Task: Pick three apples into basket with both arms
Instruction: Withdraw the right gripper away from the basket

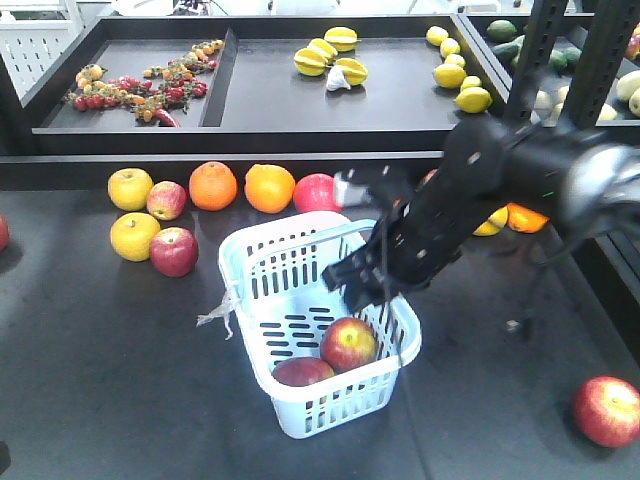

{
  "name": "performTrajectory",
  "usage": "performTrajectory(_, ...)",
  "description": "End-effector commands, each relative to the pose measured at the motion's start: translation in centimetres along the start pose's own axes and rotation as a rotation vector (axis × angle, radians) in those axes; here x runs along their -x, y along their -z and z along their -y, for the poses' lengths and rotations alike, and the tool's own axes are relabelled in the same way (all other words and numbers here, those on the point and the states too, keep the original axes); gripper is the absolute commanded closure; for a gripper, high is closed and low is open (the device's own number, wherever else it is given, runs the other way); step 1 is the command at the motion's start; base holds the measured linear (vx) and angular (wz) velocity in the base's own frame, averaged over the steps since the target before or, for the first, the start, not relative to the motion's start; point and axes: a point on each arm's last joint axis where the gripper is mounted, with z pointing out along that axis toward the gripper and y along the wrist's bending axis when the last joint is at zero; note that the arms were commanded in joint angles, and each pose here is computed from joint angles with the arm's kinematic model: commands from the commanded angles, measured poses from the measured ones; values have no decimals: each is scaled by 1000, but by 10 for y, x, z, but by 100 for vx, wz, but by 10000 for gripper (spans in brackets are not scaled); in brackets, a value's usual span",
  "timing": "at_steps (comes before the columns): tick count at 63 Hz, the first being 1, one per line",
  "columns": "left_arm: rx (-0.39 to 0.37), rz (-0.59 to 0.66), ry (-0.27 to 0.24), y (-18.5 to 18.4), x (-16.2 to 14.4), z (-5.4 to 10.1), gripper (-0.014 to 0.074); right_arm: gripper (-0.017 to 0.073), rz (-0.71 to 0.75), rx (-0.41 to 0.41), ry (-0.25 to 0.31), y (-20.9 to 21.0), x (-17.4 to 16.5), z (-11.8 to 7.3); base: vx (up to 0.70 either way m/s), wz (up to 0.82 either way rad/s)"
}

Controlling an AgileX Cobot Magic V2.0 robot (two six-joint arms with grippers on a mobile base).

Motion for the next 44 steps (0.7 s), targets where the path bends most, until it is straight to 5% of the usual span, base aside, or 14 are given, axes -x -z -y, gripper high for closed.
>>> performTrajectory(1, 8, 74, 31, 2, 13, 0, 601, 558, 119, -8, 49, 52, 0, -15, 0, 0)
performTrajectory(11, 8, 74, 31, 2, 13, 0, 601, 568, 137, -41, 85, 88, -16, -24, 0, 0)
performTrajectory(17, 8, 74, 31, 2, 13, 0, 601, 568, 161, -130, 64, 101, -30, -18, 0, 0)
performTrajectory(31, 6, 70, 31, 2, 13, 0, 601, 567, 202, -314, -99, 119, -85, 25, 0, 0)
performTrajectory(44, 6, 70, 31, 2, 13, 0, 601, 567, 227, -460, -351, 140, -133, 91, 0, 0)
